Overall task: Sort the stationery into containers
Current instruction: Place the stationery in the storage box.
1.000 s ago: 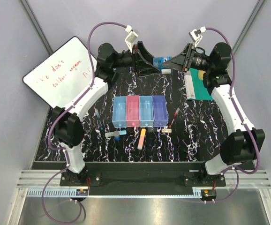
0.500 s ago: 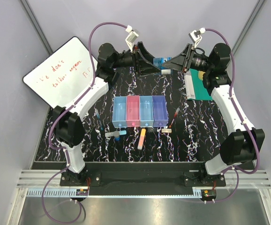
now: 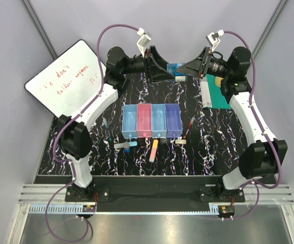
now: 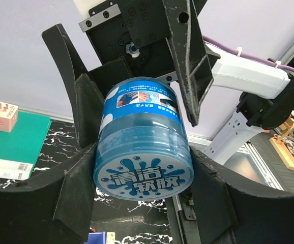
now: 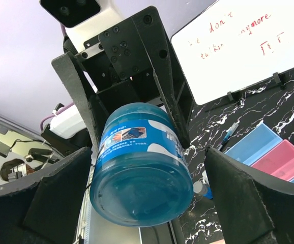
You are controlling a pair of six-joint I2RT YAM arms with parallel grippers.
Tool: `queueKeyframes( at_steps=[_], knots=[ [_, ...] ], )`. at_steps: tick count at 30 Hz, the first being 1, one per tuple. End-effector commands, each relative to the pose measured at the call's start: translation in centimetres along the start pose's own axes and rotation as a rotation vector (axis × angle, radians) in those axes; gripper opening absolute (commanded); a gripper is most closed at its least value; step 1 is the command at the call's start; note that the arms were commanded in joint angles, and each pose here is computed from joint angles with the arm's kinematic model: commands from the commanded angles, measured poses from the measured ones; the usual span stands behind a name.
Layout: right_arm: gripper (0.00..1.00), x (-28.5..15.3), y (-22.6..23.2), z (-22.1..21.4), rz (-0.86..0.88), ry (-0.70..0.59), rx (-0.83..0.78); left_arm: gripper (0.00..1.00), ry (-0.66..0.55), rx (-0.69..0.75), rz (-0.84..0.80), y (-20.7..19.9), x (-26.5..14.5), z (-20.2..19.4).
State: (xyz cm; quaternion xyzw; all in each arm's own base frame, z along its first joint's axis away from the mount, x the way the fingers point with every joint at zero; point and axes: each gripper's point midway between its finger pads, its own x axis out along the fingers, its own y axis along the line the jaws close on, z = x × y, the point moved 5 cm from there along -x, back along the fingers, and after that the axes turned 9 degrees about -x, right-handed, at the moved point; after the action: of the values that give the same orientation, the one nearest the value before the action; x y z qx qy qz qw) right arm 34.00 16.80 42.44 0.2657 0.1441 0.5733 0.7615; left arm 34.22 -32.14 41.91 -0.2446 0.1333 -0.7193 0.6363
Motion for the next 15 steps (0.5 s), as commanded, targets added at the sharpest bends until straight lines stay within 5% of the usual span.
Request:
queueKeyframes(
  at_steps=[1,9,15],
  knots=[
    [1.00,-1.0,1.5,1.0,-0.005,-0.037,-0.067,0.00,-0.027,0.134,-0.052,-2.8,0.1,2.1],
    [1.00,-3.0,0.1,1.3,-0.092,-0.045,-0.083,0.00,0.022,0.127,0.085,-1.0,-3.1,1.7],
    [1.00,-4.1,-1.3,0.4,-0.186,-0.011,-0.113,0.00,0.167,0.193,0.407,3.4,-8.6,-1.3]
  ],
)
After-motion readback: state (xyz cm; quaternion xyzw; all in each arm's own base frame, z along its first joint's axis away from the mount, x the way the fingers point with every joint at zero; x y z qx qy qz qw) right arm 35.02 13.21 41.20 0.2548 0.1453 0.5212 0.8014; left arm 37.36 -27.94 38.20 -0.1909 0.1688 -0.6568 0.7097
